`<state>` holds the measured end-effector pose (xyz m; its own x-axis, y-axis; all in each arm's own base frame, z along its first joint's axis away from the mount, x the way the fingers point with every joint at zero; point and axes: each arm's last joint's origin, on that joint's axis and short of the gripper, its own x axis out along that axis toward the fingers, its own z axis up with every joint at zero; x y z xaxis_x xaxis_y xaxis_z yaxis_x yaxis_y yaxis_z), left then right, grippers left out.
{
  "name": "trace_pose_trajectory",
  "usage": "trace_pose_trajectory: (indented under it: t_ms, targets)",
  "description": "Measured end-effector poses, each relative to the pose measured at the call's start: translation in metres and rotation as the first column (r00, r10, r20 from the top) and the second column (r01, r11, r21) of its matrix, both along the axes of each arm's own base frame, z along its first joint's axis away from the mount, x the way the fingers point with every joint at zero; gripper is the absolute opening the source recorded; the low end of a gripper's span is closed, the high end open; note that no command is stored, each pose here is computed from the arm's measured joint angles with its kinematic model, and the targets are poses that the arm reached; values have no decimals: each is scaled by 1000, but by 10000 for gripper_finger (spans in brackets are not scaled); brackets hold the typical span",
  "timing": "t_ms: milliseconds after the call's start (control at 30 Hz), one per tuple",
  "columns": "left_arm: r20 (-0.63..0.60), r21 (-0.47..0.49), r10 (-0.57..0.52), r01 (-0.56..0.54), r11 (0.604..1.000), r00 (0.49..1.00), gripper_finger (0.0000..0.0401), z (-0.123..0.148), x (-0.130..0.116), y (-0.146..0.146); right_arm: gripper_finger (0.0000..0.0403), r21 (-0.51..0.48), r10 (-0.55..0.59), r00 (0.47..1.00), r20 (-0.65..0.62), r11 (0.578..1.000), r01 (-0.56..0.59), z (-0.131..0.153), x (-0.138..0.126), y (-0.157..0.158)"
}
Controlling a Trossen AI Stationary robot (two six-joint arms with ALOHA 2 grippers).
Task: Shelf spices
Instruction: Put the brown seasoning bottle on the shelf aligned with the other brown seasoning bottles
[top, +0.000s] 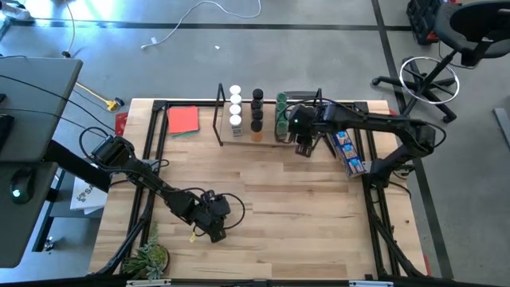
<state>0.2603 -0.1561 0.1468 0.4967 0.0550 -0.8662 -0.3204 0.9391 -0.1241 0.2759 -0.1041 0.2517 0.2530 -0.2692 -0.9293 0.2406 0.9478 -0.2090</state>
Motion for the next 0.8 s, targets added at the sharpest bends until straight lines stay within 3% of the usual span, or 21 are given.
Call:
trace_pose_trajectory:
  t_ms: [500,800]
  targets:
    - [13,-8,0,0,1000,1000,3,1,1,-1,139,16,-15,1000,-10,1000,15,-23,-6,-3]
    - [12,-9,-1,1,1000,1000,3,1,1,-1,201,-48,-33,999,7,998,34,-22,-4,-7]
